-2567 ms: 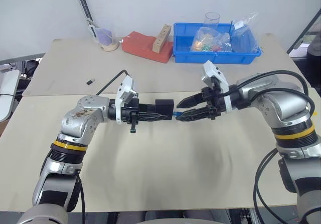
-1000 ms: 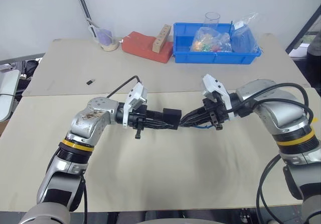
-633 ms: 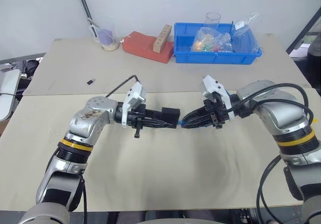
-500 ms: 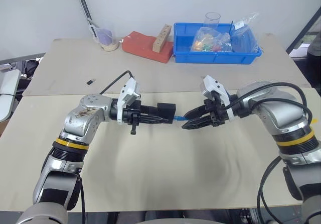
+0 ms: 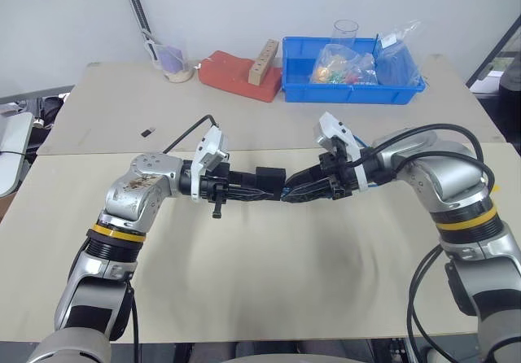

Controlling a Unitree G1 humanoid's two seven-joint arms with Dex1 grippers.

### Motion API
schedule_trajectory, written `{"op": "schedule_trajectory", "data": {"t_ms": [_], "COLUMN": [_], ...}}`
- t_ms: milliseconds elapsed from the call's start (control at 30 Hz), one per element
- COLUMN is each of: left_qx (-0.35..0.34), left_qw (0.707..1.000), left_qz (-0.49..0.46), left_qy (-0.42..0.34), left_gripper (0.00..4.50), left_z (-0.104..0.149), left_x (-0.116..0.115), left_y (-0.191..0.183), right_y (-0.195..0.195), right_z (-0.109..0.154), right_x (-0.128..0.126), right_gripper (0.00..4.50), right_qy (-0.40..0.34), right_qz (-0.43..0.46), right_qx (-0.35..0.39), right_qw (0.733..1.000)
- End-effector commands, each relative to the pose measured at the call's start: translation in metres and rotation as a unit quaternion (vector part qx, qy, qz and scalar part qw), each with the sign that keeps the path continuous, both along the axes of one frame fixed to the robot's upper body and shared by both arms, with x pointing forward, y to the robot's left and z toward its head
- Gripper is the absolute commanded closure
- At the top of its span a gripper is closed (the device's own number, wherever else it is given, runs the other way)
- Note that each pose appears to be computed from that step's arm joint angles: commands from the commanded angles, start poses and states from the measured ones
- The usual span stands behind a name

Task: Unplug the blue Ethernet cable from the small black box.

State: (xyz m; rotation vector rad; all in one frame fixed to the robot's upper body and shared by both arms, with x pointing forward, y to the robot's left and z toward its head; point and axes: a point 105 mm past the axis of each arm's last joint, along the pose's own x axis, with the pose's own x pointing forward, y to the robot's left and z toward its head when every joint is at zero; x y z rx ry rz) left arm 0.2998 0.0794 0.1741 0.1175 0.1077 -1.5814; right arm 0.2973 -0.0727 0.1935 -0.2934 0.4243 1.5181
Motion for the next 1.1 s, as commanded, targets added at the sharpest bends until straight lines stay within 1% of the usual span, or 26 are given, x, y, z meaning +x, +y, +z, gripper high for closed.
{"op": "schedule_trajectory", "data": {"t_ms": [33, 767, 800, 900, 933, 1100], "left_qx": [-0.005, -0.005, -0.005, -0.005, -0.004, -0.004], "left_qw": [0.999, 0.999, 0.999, 0.999, 0.999, 0.999], "left_qz": [-0.009, -0.011, -0.012, -0.014, -0.015, -0.020], "left_qy": [-0.033, -0.033, -0.033, -0.032, -0.032, -0.033], "left_gripper": [3.93, 3.93, 3.93, 3.93, 3.93, 3.93], "left_z": [0.0136, 0.0119, 0.0119, 0.0116, 0.0115, 0.0111], "left_x": [-0.0005, -0.0023, -0.0025, -0.0034, -0.0037, -0.0053], "left_y": [-0.0020, -0.0030, -0.0031, -0.0039, -0.0041, -0.0056], "right_y": [0.0019, -0.0041, -0.0037, -0.0032, -0.0031, -0.0016], "right_z": [0.0091, 0.0046, 0.0050, 0.0054, 0.0055, 0.0073], "right_x": [-0.0008, 0.0048, 0.0057, 0.0058, 0.0056, 0.0040], "right_gripper": [2.86, 2.86, 3.40, 4.40, 4.47, 4.47], "right_qy": [-0.022, -0.028, -0.028, -0.029, -0.029, -0.028], "right_qz": [0.013, 0.015, 0.013, 0.016, 0.017, 0.027], "right_qx": [0.004, -0.010, -0.009, -0.009, -0.009, -0.009], "right_qw": [1.000, 0.999, 0.999, 0.999, 0.999, 0.999]}}
